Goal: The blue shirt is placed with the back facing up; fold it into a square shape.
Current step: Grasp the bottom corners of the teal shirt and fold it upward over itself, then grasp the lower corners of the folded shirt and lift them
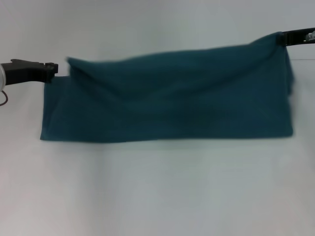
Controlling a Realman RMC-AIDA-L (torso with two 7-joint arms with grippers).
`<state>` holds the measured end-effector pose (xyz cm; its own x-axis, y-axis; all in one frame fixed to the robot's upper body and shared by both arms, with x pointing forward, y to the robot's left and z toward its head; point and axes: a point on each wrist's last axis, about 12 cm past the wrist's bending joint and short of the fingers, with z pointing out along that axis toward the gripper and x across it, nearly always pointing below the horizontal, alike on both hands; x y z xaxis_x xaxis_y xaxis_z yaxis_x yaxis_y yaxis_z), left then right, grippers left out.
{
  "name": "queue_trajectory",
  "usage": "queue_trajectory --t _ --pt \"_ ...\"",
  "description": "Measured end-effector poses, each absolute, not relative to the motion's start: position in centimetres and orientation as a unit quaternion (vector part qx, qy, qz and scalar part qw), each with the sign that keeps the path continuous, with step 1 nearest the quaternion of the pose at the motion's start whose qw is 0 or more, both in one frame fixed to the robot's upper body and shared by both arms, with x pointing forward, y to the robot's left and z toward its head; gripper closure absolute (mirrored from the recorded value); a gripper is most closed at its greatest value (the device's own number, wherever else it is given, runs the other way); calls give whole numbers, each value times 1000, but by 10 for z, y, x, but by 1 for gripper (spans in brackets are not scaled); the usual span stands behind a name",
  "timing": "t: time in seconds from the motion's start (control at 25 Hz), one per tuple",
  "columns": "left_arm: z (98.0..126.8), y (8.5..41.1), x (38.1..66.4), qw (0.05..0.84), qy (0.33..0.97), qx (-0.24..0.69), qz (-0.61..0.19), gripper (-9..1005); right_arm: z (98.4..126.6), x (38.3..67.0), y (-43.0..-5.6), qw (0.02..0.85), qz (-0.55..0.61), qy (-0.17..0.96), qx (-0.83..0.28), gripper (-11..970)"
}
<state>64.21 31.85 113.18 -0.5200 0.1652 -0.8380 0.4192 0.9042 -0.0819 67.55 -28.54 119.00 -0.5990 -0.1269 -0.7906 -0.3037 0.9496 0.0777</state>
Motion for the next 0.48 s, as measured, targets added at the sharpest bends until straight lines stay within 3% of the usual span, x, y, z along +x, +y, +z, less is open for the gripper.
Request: queue_trajectory --t 0.28,0.48 --pt "1127 314 640 470 855 178 -131 901 1183 674 -281 422 102 891 -131 833" --pt "1125 317 639 475 854 167 -131 809 1172 672 -287 421 96 893 -126 703"
